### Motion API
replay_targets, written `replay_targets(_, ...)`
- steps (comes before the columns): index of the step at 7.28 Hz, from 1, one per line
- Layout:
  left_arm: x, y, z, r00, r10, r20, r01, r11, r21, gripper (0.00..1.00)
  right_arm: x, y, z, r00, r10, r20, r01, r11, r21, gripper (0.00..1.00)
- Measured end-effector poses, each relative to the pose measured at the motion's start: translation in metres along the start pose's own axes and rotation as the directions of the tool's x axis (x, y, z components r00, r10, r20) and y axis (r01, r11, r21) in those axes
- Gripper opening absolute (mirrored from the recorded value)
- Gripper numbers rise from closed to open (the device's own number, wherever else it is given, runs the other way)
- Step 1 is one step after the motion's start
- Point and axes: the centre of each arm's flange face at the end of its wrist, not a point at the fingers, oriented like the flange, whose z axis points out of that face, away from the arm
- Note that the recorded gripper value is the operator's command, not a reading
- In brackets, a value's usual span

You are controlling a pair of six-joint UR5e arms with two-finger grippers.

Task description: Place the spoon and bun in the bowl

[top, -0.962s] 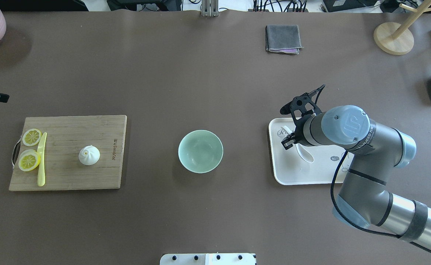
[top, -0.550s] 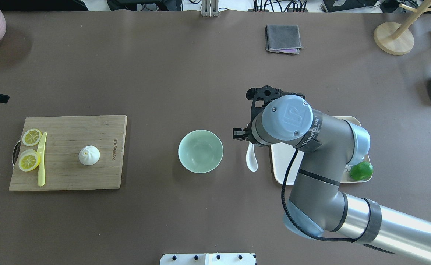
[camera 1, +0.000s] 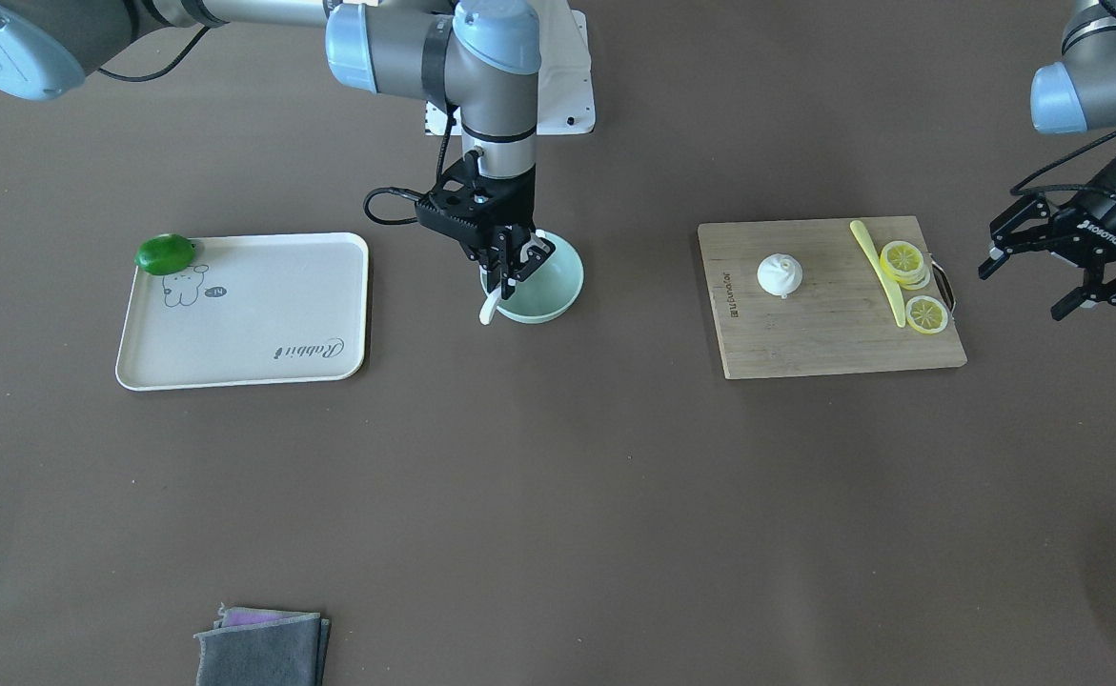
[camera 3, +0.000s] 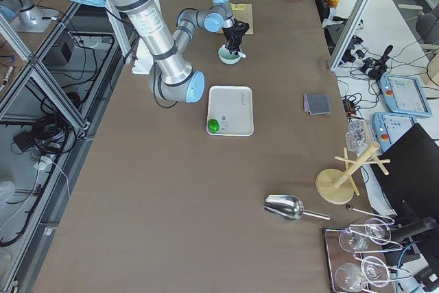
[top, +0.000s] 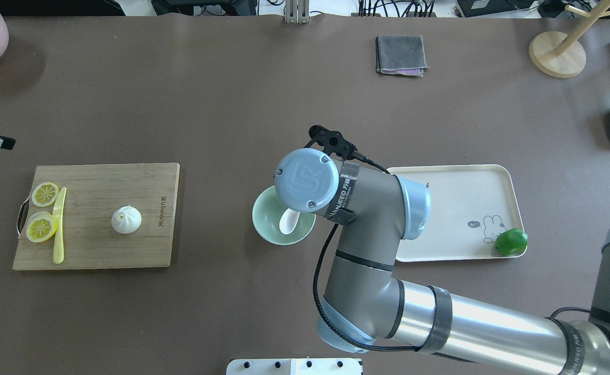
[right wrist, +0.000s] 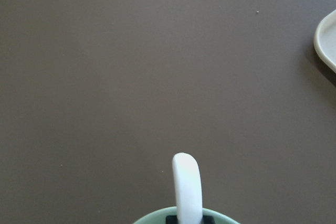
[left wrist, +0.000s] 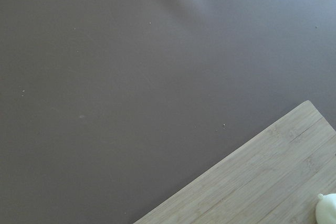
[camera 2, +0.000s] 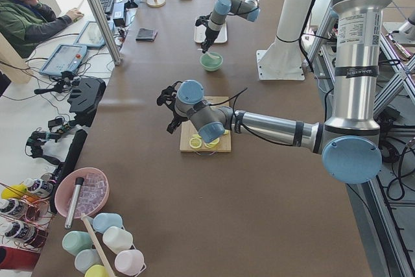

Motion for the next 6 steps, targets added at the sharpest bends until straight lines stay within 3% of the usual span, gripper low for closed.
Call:
replay_targets(1, -0.001, 0.001, 0.003, 1.0, -0.002, 0.0, 0.002, 1.0, -0.006, 0.99, -0.013, 0.01, -0.001, 0.999, 0.036, -0.02, -0.036, 0.999, 0.028, 0.34)
replay_targets(2, -0.001, 0.001, 0.005, 1.0, -0.002, -0.001, 0.002, 1.0, -0.009, 0.99, -0.018, 0.017, -0.004, 0.998, 0.046, -0.037, -0.044, 0.998, 0.048, 0.99)
replay_targets(4, -0.003, -0.003, 0.009, 1.0, -0.004, -0.002, 0.003, 1.0, -0.01, 0.99, -0.02, 0.016, -0.007, 0.999, 0.025, -0.038, -0.021, 0.994, 0.106, 1.0)
replay_targets(6, 0.007, -0.014, 0.011, 0.999, -0.043, -0.015, 0.043, 0.999, -0.002, 0.99, -0.019, -0.003, -0.032, 0.998, -0.063, -0.02, 0.065, 0.989, 0.131, 1.0)
